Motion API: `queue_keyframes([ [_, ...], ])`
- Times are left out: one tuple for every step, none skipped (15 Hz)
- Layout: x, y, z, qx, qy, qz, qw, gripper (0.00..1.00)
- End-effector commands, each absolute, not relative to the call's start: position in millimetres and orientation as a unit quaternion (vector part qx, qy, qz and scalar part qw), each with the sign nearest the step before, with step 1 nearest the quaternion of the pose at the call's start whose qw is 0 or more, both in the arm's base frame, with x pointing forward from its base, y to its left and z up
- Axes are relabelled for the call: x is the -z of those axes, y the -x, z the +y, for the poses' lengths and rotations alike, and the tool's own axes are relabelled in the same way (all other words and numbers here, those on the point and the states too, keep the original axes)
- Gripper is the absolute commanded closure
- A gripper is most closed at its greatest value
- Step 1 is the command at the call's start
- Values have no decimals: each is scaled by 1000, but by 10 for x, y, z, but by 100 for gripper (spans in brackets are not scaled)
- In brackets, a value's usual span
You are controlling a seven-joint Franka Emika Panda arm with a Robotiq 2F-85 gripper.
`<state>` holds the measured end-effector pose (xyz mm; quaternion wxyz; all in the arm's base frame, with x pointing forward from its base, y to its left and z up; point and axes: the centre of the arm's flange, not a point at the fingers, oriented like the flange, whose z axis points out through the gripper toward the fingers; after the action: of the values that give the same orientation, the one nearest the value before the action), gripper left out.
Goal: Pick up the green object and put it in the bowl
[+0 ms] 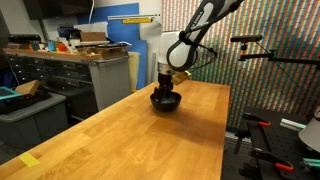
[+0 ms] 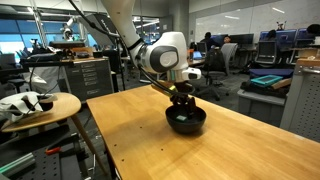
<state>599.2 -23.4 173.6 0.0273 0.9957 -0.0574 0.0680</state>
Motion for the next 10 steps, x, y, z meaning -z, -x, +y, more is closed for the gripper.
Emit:
queue_keyframes([
  [-2078,-6035,-279,-82,-994,-72,18,0],
  [-2152,-6030,-300,-88,-993,-75,19,0],
  [-2218,-6026,-319,-90,-993,-77,18,0],
  [-2281,-6017,-344,-91,-992,-79,20,0],
  [-2342,-6004,-370,-91,-992,-81,22,0],
  [-2386,-5992,-393,-86,-993,-82,24,0],
  [-2433,-5978,-412,-82,-993,-82,25,0],
  [-2470,-5962,-420,-79,-993,-82,27,0],
  [-2504,-5947,-423,-73,-994,-82,28,0],
  [-2533,-5930,-412,-65,-994,-80,29,0],
])
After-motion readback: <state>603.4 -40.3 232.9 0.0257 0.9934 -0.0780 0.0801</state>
